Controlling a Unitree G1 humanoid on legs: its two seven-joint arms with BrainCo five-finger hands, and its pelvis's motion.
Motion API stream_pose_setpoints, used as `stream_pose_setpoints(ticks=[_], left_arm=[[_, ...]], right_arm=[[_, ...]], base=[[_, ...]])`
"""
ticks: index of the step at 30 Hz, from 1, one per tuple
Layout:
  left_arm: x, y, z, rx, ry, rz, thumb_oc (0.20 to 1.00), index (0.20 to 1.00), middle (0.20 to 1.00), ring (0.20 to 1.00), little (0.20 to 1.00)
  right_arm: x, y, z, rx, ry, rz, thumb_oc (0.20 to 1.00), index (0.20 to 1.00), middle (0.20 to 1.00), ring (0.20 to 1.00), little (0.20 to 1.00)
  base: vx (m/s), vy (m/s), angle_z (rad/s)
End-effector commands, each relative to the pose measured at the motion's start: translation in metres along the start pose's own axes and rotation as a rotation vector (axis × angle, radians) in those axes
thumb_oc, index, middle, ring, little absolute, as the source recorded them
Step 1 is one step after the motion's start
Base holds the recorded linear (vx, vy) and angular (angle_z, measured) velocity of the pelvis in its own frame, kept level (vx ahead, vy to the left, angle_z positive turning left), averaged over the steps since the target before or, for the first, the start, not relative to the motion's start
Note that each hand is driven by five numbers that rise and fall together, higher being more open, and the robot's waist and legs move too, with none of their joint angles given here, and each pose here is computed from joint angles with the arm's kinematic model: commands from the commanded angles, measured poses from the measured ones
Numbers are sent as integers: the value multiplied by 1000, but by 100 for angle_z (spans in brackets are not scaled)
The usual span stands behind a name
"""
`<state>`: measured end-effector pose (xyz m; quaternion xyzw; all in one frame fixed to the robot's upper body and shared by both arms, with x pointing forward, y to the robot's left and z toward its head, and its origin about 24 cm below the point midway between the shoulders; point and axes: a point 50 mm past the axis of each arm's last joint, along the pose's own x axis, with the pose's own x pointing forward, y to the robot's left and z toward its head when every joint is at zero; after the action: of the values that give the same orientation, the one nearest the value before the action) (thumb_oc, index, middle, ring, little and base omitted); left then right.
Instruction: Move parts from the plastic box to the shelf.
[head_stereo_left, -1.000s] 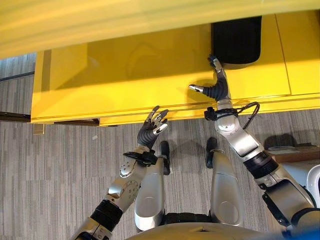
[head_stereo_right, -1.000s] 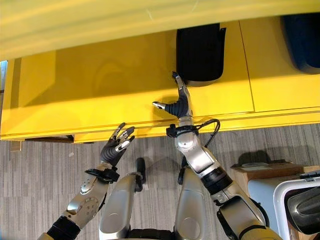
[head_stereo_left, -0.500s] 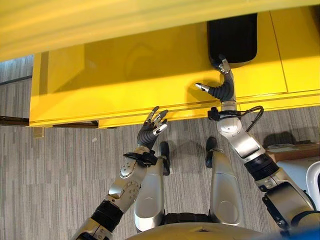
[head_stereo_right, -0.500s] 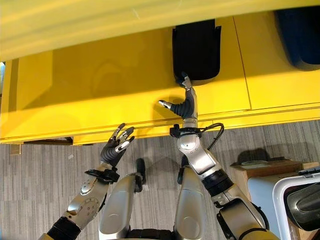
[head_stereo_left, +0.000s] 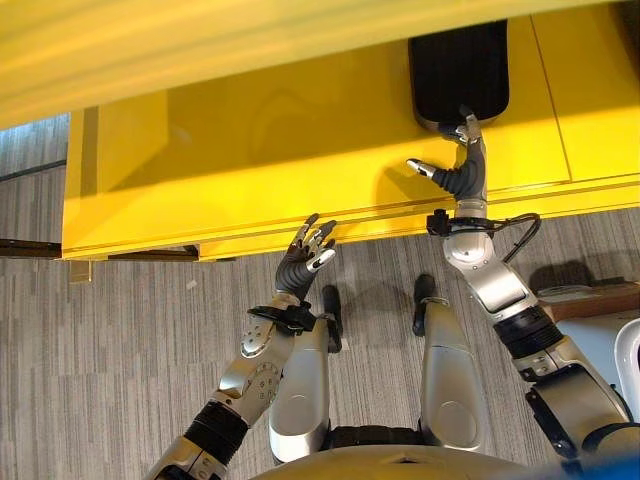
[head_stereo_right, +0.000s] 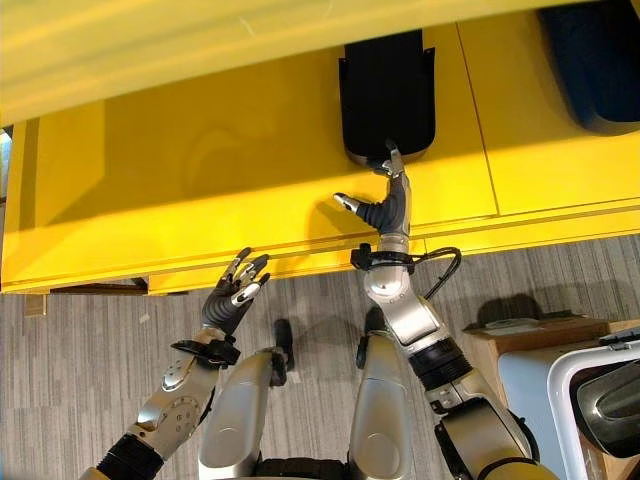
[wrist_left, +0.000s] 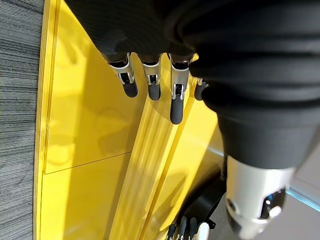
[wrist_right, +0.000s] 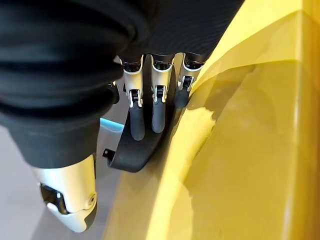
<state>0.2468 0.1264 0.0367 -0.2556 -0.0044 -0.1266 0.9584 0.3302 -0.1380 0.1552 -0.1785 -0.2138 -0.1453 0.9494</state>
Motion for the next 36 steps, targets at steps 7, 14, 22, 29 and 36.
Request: stream_pose_setpoints(ticks=[7,14,22,29,36], left_arm=[[-5,-15,8,-19,-81,-88,1000,1000,1000,1000,1000],[-5,-15,8,-24,-77,-87,1000,1000,1000,1000,1000],[-7,-14,7,-31,-79,-92,1000,1000,1000,1000,1000],[-9,-12,9,-30,-96,-84,1000,1000,1000,1000,1000],[-13,-9,12,-38,-138,-69,1000,1000,1000,1000,1000]], right_arm=[[7,-12,13,84,-54,-106,1000,1000,1000,1000,1000],[11,-19,13,83,-56,-151,1000,1000,1000,1000,1000],[14,-22,11,71,-54,-140,1000,1000,1000,1000,1000],[-3,-21,1,78,-39,-74,1000,1000,1000,1000,1000],[-31,-6,4,112,-71,127,1000,1000,1000,1000,1000]], base=[[0,0,0],[0,0,0],[0,0,0],[-22,9,-4],[-50,43,-4]])
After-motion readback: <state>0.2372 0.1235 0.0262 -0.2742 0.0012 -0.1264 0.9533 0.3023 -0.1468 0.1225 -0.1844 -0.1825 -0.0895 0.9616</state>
